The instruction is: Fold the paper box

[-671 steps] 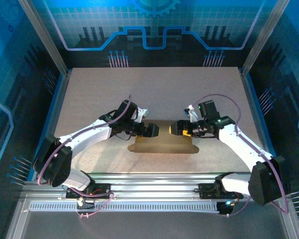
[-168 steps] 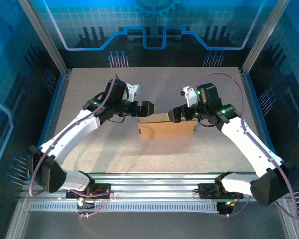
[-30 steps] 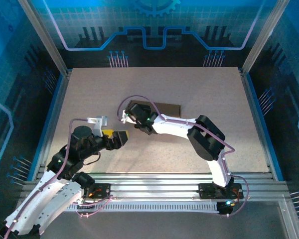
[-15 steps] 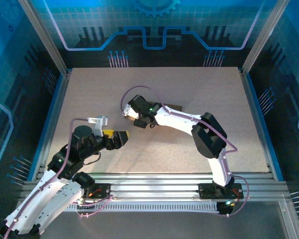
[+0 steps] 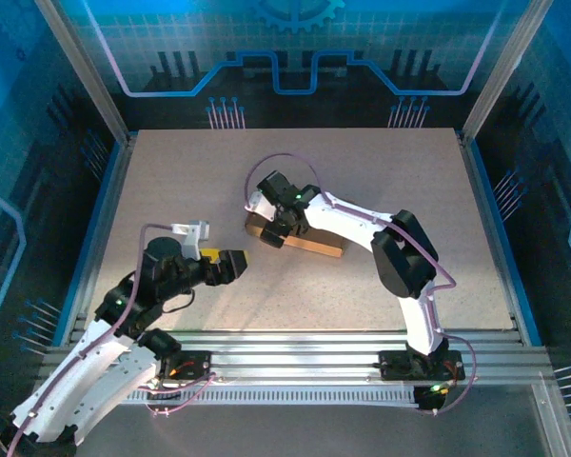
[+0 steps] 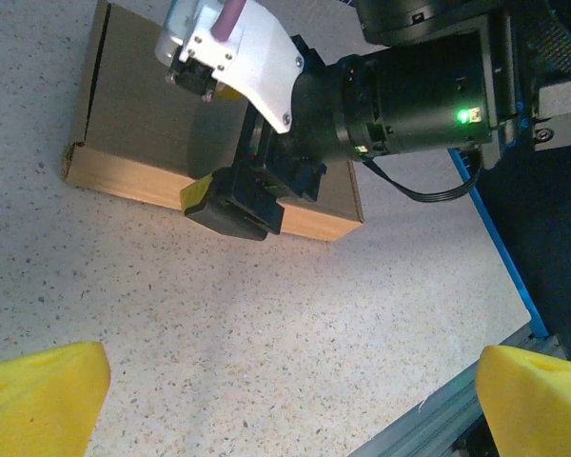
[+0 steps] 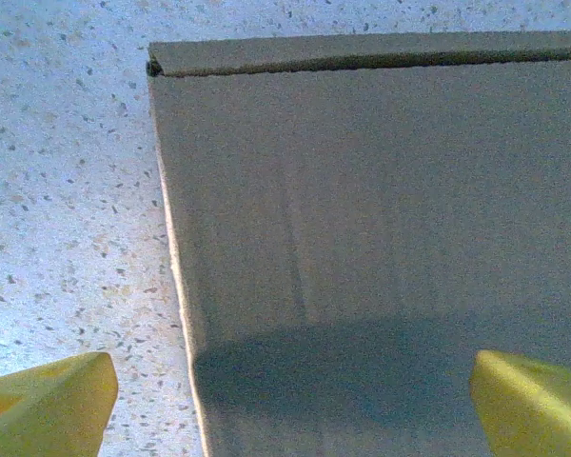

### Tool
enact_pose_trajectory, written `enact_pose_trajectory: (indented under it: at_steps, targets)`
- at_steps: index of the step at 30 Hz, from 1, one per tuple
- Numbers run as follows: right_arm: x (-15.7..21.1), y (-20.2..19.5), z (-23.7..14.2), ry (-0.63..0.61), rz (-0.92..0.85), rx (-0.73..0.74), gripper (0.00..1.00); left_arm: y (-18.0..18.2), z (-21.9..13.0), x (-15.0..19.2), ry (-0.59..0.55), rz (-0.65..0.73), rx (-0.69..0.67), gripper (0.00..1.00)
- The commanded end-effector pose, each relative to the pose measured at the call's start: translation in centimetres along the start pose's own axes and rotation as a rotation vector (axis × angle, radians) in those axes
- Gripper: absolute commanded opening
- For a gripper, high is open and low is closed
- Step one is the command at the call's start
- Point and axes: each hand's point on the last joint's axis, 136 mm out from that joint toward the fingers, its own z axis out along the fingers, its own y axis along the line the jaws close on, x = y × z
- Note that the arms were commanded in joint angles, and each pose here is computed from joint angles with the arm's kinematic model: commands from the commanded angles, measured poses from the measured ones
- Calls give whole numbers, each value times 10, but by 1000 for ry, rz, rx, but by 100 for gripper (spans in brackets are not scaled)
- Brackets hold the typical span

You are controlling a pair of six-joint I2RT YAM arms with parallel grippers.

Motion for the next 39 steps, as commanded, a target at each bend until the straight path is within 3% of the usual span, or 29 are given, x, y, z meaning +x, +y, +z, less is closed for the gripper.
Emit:
enact_pose_trajectory:
  at_steps: [1,16,28,34,39]
  targets:
    - [-15,-5,-30,-80,100,-50,97,-7,0,-6,-9,1,27,99]
    - [8,-31,-112,-290,498,-91,100,0,33,-6,92,-48,-28,99]
    - [80,-57,-152,-342,702,3,100,19,69,-33,116,-65,-188,99]
    - [122,-70,-165,-340,773,99,100,51,74,-52,68,-29,-338,99]
    - [141,-79,-175,-348,829,202,100,83,51,-79,-34,68,-475,99]
